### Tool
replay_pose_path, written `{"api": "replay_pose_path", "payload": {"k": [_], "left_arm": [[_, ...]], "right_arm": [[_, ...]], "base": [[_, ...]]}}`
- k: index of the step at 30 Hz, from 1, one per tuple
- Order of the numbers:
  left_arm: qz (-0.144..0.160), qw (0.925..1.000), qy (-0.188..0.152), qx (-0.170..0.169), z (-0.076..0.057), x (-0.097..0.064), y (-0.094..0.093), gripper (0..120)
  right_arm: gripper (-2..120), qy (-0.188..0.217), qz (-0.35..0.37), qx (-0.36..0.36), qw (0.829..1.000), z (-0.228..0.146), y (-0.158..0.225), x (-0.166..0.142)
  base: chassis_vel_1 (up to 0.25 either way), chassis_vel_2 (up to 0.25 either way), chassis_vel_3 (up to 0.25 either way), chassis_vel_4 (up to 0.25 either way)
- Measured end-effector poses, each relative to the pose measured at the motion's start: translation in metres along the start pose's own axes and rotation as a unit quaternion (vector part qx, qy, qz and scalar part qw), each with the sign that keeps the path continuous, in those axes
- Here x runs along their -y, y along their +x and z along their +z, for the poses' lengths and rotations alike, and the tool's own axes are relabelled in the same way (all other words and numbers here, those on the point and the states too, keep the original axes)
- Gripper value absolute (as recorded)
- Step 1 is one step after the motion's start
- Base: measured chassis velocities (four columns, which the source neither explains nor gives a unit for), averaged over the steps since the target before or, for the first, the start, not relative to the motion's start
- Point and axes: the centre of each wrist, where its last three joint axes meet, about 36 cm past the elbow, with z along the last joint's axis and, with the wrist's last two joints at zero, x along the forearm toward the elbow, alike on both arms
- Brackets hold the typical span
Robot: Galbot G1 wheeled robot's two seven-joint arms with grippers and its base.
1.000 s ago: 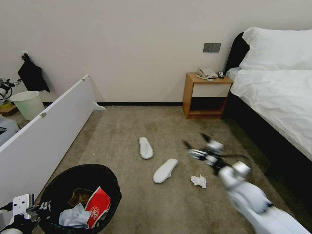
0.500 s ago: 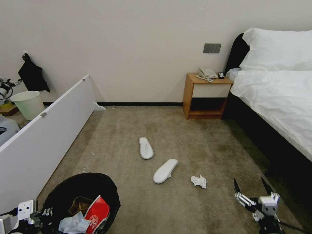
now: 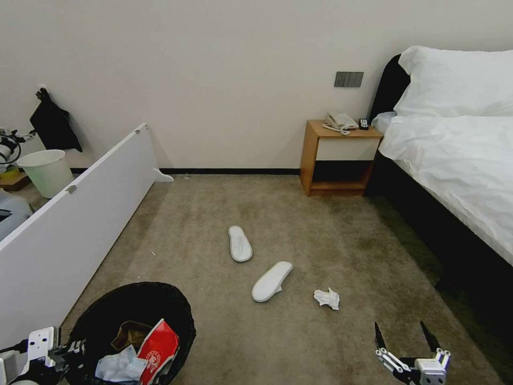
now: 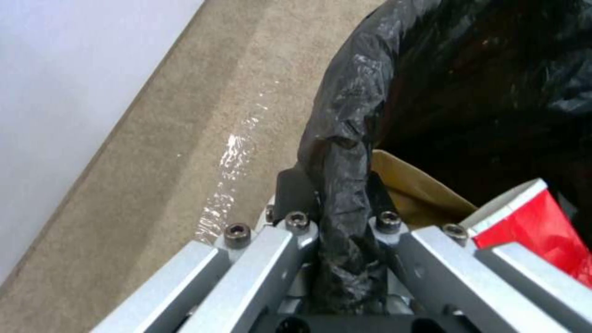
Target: Pick up the trash bin, then pick up the garbage from the floor and place it into the trash bin.
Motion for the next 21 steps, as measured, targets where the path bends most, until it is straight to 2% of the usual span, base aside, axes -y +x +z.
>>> {"api": "replay_pose_path", "payload": {"k": [7,21], "left_arm": [[0.000,1.0000,0.001,0.000,0.0005,0.0006,0.0007,3],[0.000,1.0000,0.004,0.000,0.0016,0.0010,0.0020,3]], "right_arm": [[100,-0.003,-0.001,0.000,1.000,0.0033,-0.0009,0.0018],[100,-0.006,-0.008,0.002,1.000,0.0049,-0.0023,0.0015]], "base": [[0.000,0.000,0.000,0.000],[-0.098,0.097,0.091,-0.106]]}}
